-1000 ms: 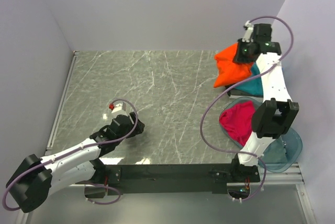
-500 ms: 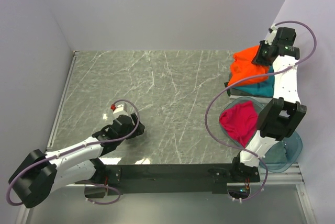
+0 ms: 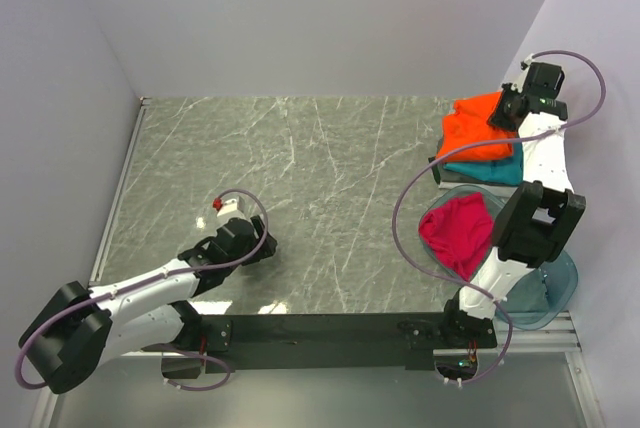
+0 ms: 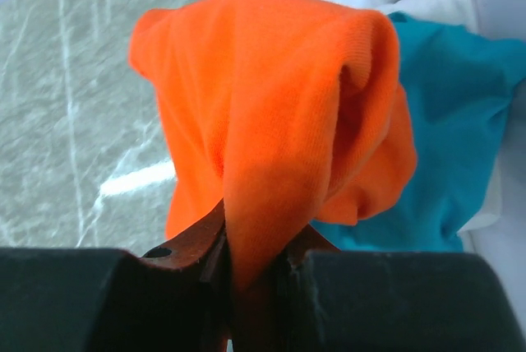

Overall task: Fold and stack the t-shirts
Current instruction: Neatly place the folded tshirt to the corner

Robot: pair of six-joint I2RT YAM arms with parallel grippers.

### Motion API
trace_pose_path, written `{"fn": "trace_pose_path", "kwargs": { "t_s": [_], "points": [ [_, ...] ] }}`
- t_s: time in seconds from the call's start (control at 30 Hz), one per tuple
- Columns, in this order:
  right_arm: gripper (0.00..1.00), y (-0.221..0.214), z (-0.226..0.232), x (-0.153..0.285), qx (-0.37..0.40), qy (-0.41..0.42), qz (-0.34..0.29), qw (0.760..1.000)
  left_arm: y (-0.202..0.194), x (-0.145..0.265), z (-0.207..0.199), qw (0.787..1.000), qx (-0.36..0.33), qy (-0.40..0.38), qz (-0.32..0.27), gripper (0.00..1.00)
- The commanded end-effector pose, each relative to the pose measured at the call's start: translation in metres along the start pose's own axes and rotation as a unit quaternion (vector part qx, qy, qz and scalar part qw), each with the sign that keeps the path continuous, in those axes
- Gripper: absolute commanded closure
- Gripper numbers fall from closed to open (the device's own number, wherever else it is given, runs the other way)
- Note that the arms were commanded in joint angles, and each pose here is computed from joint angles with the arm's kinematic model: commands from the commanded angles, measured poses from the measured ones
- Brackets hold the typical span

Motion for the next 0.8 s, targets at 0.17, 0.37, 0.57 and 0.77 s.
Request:
{"fn": "trace_pose_path", "kwargs": {
  "t_s": [0.17, 0.37, 0.57, 0.77],
  "points": [
    [1.0, 0.018, -0.03, -0.027, -0.004, -0.053, -0.068, 0.996, 0.018, 0.0, -0.013, 1.0, 0.013, -0.006, -0.009, 0.31],
    [1.0, 0.015, -0.053, -0.052, 0.005, -0.117, -0.074, 0.99, 0.019, -0.002, -0.015, 1.0, 0.012, 0.0, -0.003, 0.31],
    [0.62, 0.007, -0.066, -0.062, 0.002, -0.165, -0.063, 0.984, 0.024, -0.002, -0.02, 1.0, 0.014, -0.007, -0.005, 0.3],
    [0.14, 0.009, -0.063, -0.05, -0.001, -0.165, -0.076, 0.983, 0.028, 0.0, -0.021, 1.0, 0.008, -0.007, -0.009, 0.3]
  ]
}}
Point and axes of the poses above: each gripper's point midway between its finger pads, its own x axis back along the fingers, its own z axis along the line the jaws close on, y = z × x, the point moved 8 cm from there along x, back along the fingers, and after that the axes turned 13 degrees about -x, right-handed, at the moved point
